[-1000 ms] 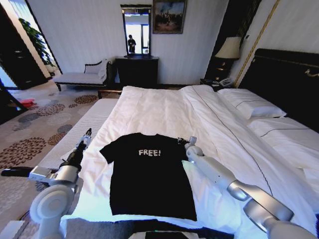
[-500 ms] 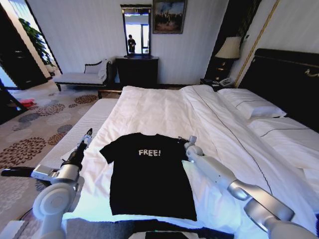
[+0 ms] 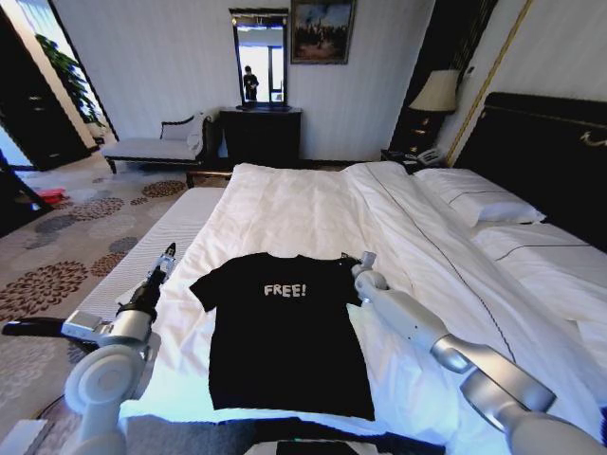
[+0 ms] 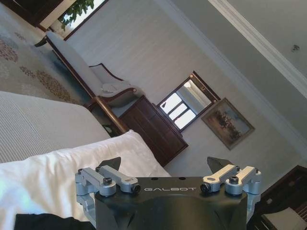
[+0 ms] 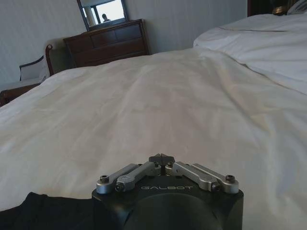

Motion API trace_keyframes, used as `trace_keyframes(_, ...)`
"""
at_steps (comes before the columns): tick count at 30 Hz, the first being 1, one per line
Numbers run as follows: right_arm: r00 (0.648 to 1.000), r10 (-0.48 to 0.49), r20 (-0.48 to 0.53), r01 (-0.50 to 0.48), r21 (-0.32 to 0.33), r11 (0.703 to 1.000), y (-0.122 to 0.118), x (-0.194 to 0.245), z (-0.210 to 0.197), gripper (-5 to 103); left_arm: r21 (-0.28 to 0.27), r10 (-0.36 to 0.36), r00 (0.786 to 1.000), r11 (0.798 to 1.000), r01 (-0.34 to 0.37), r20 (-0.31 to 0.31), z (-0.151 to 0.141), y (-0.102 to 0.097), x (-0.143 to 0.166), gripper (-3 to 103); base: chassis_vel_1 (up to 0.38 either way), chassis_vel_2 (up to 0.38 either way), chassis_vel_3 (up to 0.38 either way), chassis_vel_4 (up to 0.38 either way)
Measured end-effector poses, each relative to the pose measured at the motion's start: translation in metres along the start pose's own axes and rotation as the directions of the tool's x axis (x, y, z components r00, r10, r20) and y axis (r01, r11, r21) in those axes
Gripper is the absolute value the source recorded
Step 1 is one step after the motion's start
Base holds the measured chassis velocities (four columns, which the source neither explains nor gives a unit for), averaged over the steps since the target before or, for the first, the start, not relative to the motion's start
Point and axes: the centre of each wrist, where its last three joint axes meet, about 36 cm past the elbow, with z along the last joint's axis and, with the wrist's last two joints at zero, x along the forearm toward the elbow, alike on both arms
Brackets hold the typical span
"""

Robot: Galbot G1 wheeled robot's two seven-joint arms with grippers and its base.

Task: Fold the clothes on the bed.

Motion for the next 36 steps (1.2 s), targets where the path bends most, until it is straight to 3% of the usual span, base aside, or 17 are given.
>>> trace_keyframes(7,0.999,0.021,0.045,-0.021,-0.011,1.0,-0.008,0.005,0.002,-3,0.001,0.001,1.0,1.0,-0.001,-0.008,0.002,-0.001,0.001,100,0.0,0.0,0.0,0.0)
trace_keyframes(8,0.997,0.027,0.075,-0.025,-0.026,0.999,-0.013,0.01,0.0,8,-0.002,0.002,1.0,1.0,-0.002,-0.008,0.002,-0.001,0.002,100,0.0,0.0,0.0,0.0)
trace_keyframes(10,0.995,0.031,0.092,-0.028,-0.039,0.999,-0.015,0.014,-0.002,8,-0.004,0.003,1.0,1.0,-0.003,-0.008,0.001,-0.001,0.003,100,0.0,0.0,0.0,0.0)
trace_keyframes(13,0.988,0.045,0.145,-0.031,-0.095,0.995,-0.022,0.03,-0.009,24,-0.005,0.005,1.0,1.0,-0.005,-0.009,0.001,-0.003,0.005,100,0.0,0.0,0.0,0.0)
trace_keyframes(14,0.988,0.045,0.145,-0.031,-0.095,0.995,-0.022,0.03,-0.009,24,-0.005,0.005,1.0,1.0,-0.005,-0.009,0.001,-0.003,0.005,100,0.0,0.0,0.0,0.0)
trace_keyframes(17,0.981,0.069,0.181,-0.037,-0.176,0.984,-0.03,0.056,-0.022,40,0.018,0.033,0.999,0.999,-0.032,-0.009,-0.003,-0.009,0.01,100,0.0,0.0,0.0,0.0)
trace_keyframes(18,0.981,0.079,0.175,-0.043,-0.199,0.979,-0.032,0.067,-0.024,45,0.038,0.053,0.999,0.998,-0.052,-0.012,-0.007,-0.014,0.012,100,0.0,0.0,0.0,0.0)
trace_keyframes(20,0.982,0.085,0.169,-0.048,-0.21,0.977,-0.034,0.074,-0.025,45,0.048,0.064,0.998,0.997,-0.064,-0.014,-0.009,-0.016,0.013,100,0.0,0.0,0.0,0.0)
trace_keyframes(23,0.988,0.104,0.118,-0.075,-0.228,0.971,-0.039,0.107,-0.016,61,0.089,0.177,0.984,0.98,-0.176,-0.007,-0.023,-0.033,0.019,100,0.0,0.0,0.0,0.0)
trace_keyframes(25,0.989,0.107,0.101,-0.082,-0.229,0.97,-0.039,0.114,-0.011,61,0.095,0.207,0.978,0.974,-0.206,-0.003,-0.027,-0.036,0.02,100,0.0,0.0,0.0,0.0)
trace_keyframes(26,0.991,0.117,0.06,-0.1,-0.236,0.967,-0.036,0.126,0.001,73,0.103,0.257,0.966,0.961,-0.256,0.003,-0.034,-0.043,0.023,100,0.0,0.0,0.0,0.0)
trace_keyframes(28,0.991,0.131,0.015,-0.123,-0.26,0.958,-0.031,0.137,0.011,78,0.097,0.286,0.958,0.953,-0.285,0.006,-0.04,-0.047,0.025,100,0.0,0.0,0.0,0.0)
trace_keyframes(33,0.989,0.137,-0.053,-0.147,-0.336,0.93,-0.015,0.159,0.024,97,0.062,0.275,0.961,0.959,-0.275,0.002,-0.044,-0.047,0.029,100,0.0,0.0,0.0,0.0)
trace_keyframes(36,0.988,0.139,-0.07,-0.155,-0.345,0.926,-0.011,0.166,0.028,99,0.056,0.265,0.964,0.963,-0.264,0.0,-0.044,-0.046,0.031,100,0.0,0.0,0.0,0.0)
